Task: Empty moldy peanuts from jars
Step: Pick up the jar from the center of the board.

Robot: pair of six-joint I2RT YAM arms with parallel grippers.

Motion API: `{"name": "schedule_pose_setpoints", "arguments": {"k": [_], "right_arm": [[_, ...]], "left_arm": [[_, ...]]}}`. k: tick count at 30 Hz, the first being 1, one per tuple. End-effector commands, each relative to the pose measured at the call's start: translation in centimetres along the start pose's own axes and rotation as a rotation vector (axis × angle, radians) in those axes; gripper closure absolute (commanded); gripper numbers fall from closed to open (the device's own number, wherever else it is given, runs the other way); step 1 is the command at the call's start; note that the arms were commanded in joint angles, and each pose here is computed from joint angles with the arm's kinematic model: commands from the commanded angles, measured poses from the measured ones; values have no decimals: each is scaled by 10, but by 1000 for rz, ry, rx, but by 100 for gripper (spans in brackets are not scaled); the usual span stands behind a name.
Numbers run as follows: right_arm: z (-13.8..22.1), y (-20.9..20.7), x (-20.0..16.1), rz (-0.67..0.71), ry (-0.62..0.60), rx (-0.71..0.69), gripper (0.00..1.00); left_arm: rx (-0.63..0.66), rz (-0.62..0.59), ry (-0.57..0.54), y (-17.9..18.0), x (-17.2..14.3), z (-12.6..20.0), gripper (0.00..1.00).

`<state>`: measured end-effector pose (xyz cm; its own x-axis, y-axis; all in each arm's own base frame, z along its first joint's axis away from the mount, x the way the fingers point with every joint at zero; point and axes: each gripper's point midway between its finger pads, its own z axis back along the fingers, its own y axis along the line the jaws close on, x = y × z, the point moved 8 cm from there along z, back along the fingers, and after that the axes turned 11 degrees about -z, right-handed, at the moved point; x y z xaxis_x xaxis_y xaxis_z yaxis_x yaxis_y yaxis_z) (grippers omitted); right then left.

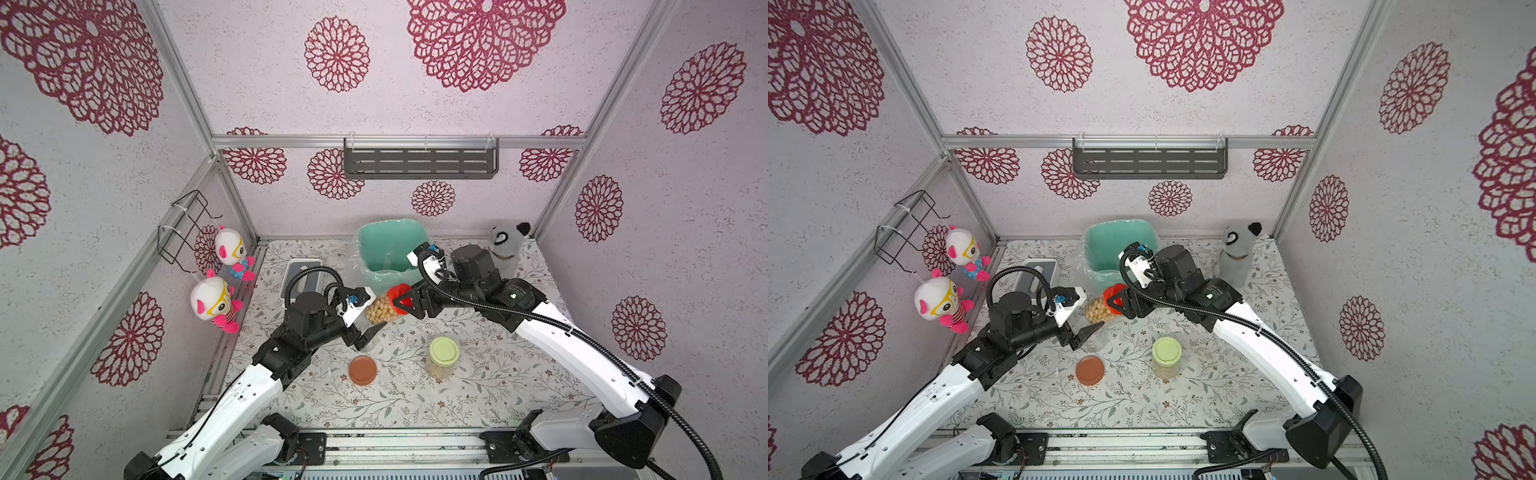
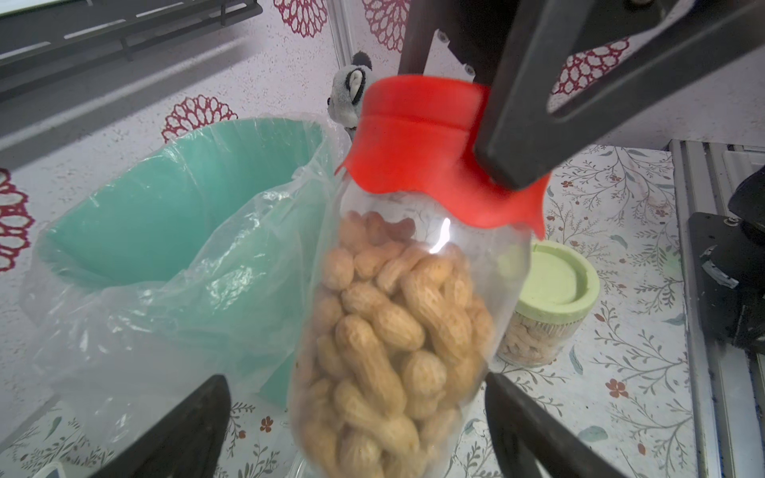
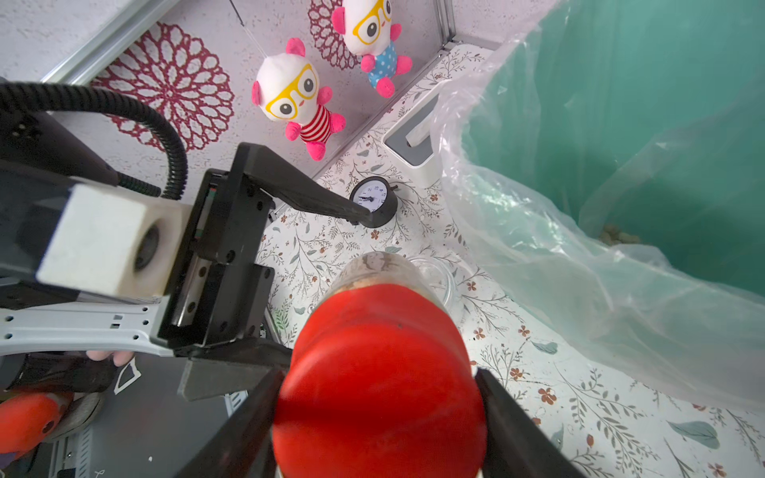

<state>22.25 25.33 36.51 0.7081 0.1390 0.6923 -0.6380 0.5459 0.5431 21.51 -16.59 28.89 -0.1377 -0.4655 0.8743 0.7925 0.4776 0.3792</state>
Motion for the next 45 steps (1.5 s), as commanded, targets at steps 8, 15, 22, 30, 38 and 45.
{"name": "schedule_pose_setpoints", "arguments": {"k": [8, 15, 22, 30, 38, 45], "right_arm": [[6, 19, 20, 10, -103, 141, 100], [2, 18, 16, 6, -72, 156, 100], [-3, 15, 11, 11, -42, 164, 100], [-5, 11, 6, 35, -14, 143, 100], [-5, 6, -5, 60, 49, 140, 100], [1, -5, -25, 238, 80, 153, 100]], "left_arm": [[27, -7, -56, 4, 12, -11, 3], [23, -5, -67, 6, 14, -17, 0], [17, -5, -70, 7, 17, -17, 10], [11, -5, -71, 6, 19, -15, 23], [31, -2, -68, 7, 18, -12, 41], [13, -39, -87, 7, 22, -8, 91]]}}
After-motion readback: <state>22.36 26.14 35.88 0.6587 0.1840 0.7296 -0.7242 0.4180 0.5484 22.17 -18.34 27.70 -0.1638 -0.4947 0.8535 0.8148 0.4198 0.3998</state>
